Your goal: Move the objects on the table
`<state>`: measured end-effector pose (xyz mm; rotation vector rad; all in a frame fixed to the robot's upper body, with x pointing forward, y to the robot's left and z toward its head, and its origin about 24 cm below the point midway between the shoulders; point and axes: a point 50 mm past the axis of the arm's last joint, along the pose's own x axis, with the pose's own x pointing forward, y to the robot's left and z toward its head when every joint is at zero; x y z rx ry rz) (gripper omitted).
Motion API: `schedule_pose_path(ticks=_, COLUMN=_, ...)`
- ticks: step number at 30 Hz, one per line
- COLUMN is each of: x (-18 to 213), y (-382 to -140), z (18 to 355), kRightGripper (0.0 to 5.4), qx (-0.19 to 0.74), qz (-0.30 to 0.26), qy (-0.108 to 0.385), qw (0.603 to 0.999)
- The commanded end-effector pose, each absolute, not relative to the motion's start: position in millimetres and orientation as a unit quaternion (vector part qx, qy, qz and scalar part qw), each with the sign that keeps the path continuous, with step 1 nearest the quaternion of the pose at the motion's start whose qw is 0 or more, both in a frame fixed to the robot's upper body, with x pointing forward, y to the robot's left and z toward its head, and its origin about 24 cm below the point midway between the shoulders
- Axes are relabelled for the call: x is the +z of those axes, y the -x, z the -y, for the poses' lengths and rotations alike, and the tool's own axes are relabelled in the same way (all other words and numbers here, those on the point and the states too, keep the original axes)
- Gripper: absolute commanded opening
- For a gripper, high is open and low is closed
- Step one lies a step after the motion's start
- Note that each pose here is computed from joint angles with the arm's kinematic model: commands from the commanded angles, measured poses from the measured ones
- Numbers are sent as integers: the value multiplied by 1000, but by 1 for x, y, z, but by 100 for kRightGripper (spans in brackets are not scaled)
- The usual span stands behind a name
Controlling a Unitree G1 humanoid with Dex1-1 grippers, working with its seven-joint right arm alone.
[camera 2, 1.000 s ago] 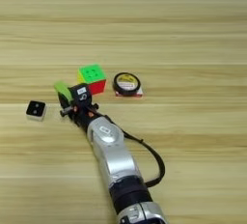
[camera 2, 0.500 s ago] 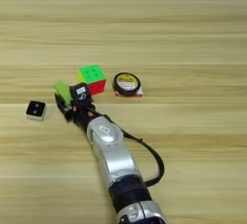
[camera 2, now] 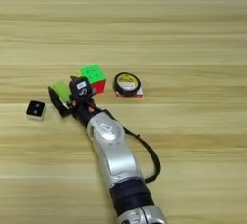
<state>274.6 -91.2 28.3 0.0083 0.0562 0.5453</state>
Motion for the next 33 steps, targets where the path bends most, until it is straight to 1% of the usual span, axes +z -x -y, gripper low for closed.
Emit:
schedule_pose_path(ticks=1, x=58, y=-278, z=81, kRightGripper=452, qx=288, qz=43, qy=-8, qw=957)
schedule_pose_path(ticks=4, x=54, y=-265, z=72, kRightGripper=496, qx=317, qz=37, qy=-9, qw=948)
schedule_pose_path(ticks=8, x=53, y=-251, z=64, kRightGripper=536, qx=356, qz=39, qy=-10, qw=934)
schedule_pose_path(ticks=13, x=52, y=-242, z=58, kRightGripper=536, qx=389, qz=43, qy=-6, qw=920)
schedule_pose_path(ticks=17, x=49, y=-241, z=56, kRightGripper=536, qx=397, qz=36, qy=1, qw=917)
schedule_pose_path(ticks=28, x=36, y=-254, z=60, kRightGripper=536, qx=381, qz=7, qy=17, qw=924)
schedule_pose_path(ticks=33, x=29, y=-258, z=57, kRightGripper=536, qx=389, qz=-7, qy=28, qw=921)
